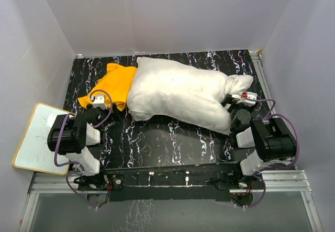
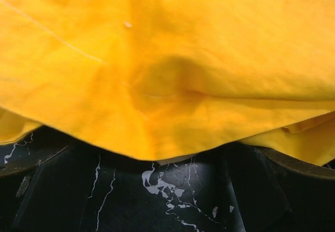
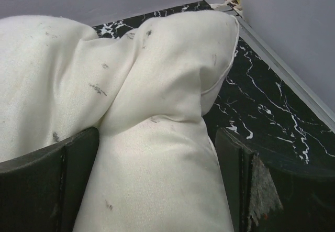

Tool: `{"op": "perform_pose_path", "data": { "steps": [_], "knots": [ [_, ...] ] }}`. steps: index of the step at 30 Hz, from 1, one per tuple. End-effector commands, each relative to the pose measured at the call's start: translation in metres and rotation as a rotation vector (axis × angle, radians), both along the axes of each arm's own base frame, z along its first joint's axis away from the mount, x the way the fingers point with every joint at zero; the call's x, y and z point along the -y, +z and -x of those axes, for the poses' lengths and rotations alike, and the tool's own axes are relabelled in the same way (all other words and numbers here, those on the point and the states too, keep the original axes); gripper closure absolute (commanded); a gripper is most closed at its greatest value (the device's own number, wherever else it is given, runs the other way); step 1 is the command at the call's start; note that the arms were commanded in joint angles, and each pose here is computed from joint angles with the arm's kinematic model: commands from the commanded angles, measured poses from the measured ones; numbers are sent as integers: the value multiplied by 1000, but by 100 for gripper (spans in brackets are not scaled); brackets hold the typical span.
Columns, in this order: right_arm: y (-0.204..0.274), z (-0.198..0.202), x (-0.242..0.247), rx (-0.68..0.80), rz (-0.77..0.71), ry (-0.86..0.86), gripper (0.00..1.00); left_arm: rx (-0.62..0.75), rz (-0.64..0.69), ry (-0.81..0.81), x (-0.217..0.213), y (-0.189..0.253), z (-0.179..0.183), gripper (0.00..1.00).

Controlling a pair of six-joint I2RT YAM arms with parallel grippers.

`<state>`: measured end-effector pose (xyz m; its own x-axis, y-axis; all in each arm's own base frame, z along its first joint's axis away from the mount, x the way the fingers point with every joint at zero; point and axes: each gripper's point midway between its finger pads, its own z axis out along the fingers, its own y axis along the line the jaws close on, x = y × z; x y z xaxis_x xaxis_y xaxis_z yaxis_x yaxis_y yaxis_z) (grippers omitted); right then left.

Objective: Remove the pillowcase from the pillow

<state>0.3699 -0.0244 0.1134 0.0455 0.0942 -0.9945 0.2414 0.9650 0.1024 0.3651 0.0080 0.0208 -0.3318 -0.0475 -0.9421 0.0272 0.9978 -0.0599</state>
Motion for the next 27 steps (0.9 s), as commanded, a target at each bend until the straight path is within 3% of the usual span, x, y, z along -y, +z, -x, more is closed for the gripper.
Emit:
{"op": "perform_pose_path", "data": {
  "steps": [1, 27],
  "knots": [
    [-27, -6, -21, -115, 53, 152, 2, 49, -23, 14, -1, 12, -10, 3],
    [-25, -4, -18, -101, 53, 154, 2, 47, -29, 15, -1, 12, -10, 3]
  ]
}}
